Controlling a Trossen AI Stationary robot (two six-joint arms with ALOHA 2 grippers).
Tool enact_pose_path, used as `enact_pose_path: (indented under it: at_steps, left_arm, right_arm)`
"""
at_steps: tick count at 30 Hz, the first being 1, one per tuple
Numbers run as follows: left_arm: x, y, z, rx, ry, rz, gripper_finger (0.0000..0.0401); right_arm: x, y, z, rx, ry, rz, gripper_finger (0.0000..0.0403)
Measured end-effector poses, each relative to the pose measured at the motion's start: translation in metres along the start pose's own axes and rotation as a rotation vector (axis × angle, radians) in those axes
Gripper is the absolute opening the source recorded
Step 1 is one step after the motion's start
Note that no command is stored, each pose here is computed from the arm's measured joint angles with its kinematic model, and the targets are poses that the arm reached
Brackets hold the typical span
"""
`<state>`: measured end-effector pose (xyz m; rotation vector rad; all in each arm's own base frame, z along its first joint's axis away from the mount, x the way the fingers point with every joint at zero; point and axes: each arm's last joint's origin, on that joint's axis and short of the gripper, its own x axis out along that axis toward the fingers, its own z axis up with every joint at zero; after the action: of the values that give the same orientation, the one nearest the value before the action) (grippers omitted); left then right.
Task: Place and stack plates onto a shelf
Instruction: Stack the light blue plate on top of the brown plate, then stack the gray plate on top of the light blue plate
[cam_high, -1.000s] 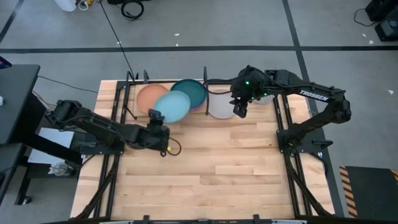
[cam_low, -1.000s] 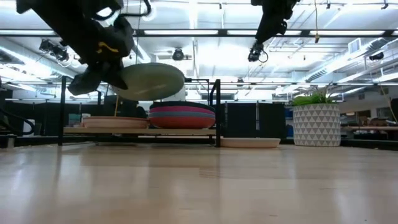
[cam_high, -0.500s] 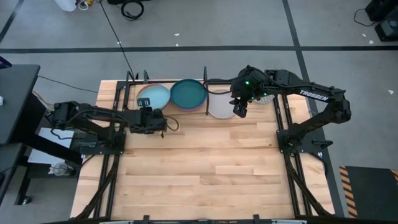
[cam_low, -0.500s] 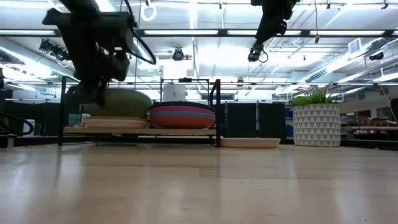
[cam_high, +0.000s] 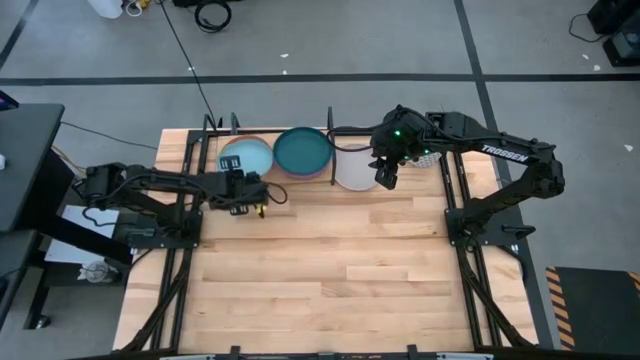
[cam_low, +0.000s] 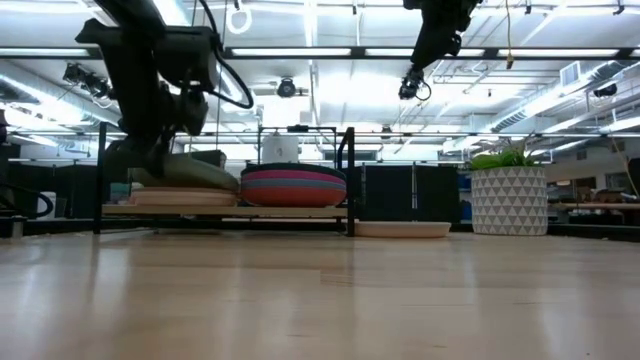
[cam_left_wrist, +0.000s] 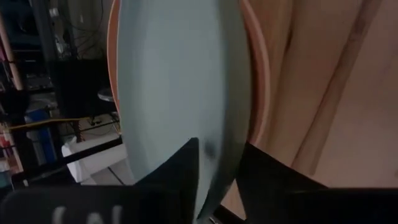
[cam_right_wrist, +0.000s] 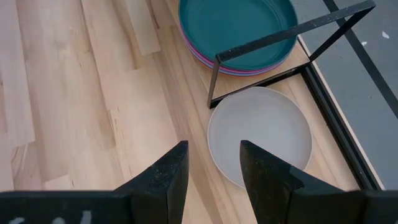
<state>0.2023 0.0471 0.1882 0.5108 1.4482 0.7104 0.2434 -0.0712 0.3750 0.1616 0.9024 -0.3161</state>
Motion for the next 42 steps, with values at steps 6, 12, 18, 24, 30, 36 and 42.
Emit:
enact_pose_path:
  at_steps: [6,12,18,24,30,36,42]
  left_arm:
    - [-0.004,-0.004,0.001,0.018,-0.022,0.002,0.0167]
    - [-0.024,-0.006,0.007,0.018,-0.129,-0.050,0.0184]
    - [-0.049,0.002,0.009,-0.086,-0.369,-0.255,0.0171]
    - [-0.061,-0.008,0.013,-0.099,-0.757,-0.497,0.0161]
    - [-0.047,-0.025,0.004,-0.136,-0.835,-0.563,0.0160]
    - [-0.036,-0.038,-0.002,-0.173,-0.882,-0.588,0.0160]
    - [-0.037,-0.037,-0.001,-0.212,-0.903,-0.597,0.0160]
  right_arm:
    - [0.000,0.000,0.000,0.000,0.000,0.000,0.0150]
    - [0.000,0.000,0.000,0.000,0.000,0.000,0.0150]
    - [0.011,0.005,-0.007,-0.016,0.031,0.010,0.0150]
    - [0.052,0.012,-0.032,-0.058,0.097,0.023,0.0150]
    - [0.094,0.021,-0.066,-0.103,0.114,0.043,0.0150]
    - [0.126,0.027,-0.093,-0.182,0.027,-0.018,0.0150]
    - [0.140,0.016,-0.101,-0.210,0.004,-0.114,0.0149]
